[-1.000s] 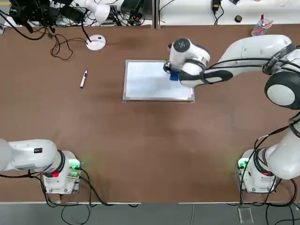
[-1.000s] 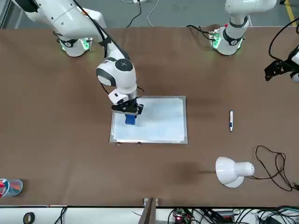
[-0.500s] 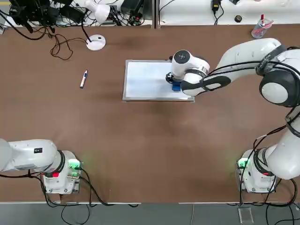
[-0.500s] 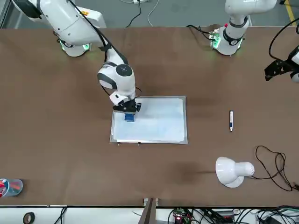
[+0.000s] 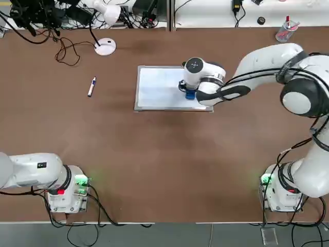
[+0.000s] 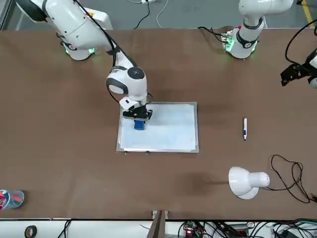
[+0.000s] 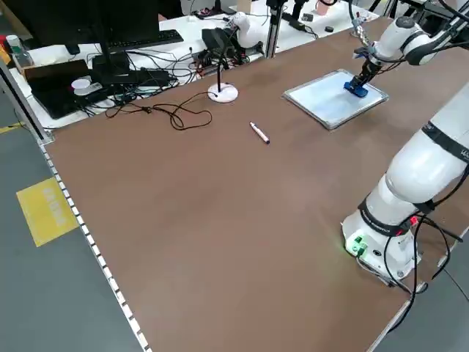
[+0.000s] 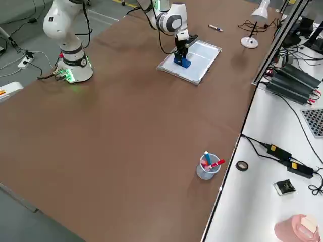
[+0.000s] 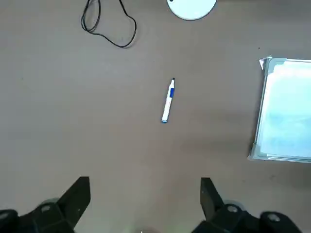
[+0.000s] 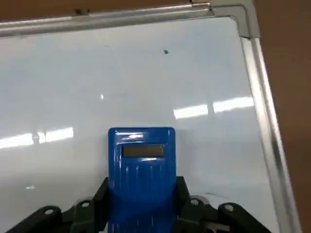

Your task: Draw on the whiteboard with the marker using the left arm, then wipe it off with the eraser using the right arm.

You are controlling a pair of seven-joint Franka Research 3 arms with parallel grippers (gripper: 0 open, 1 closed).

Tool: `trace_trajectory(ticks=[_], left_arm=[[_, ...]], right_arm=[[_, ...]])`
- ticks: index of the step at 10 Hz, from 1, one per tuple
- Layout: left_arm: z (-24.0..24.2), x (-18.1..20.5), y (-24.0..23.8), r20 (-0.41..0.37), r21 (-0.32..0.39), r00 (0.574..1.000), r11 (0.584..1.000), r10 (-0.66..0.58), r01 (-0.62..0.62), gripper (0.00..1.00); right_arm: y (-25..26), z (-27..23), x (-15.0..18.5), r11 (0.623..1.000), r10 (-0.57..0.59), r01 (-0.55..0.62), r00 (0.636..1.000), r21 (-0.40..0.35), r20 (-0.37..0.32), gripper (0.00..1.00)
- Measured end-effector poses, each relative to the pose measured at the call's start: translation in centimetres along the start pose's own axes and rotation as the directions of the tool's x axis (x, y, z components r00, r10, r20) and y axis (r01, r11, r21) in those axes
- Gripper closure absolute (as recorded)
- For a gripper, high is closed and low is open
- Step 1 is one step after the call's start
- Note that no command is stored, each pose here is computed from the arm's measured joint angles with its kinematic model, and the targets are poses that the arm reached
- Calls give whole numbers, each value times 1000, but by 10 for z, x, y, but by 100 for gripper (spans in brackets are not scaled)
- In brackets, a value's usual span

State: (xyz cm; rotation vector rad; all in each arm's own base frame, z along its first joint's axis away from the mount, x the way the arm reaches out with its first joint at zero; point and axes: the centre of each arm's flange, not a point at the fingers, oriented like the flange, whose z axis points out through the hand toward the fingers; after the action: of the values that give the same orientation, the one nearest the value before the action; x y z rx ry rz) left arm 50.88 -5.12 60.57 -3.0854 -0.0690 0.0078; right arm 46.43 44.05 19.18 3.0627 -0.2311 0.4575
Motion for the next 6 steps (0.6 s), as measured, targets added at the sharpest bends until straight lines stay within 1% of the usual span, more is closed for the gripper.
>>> trace_trajectory(ticks=[2, 6], left_arm=[[0, 1, -5, 1, 0, 1000, 1000, -9, 9, 0], [1, 2, -13, 2, 0, 1000, 1000, -24, 24, 0]], right_arm=[[-28, 0, -3, 999, 33, -33, 999, 21, -34, 45], [-85, -5, -16, 994, 83, -78, 995, 82, -59, 45]])
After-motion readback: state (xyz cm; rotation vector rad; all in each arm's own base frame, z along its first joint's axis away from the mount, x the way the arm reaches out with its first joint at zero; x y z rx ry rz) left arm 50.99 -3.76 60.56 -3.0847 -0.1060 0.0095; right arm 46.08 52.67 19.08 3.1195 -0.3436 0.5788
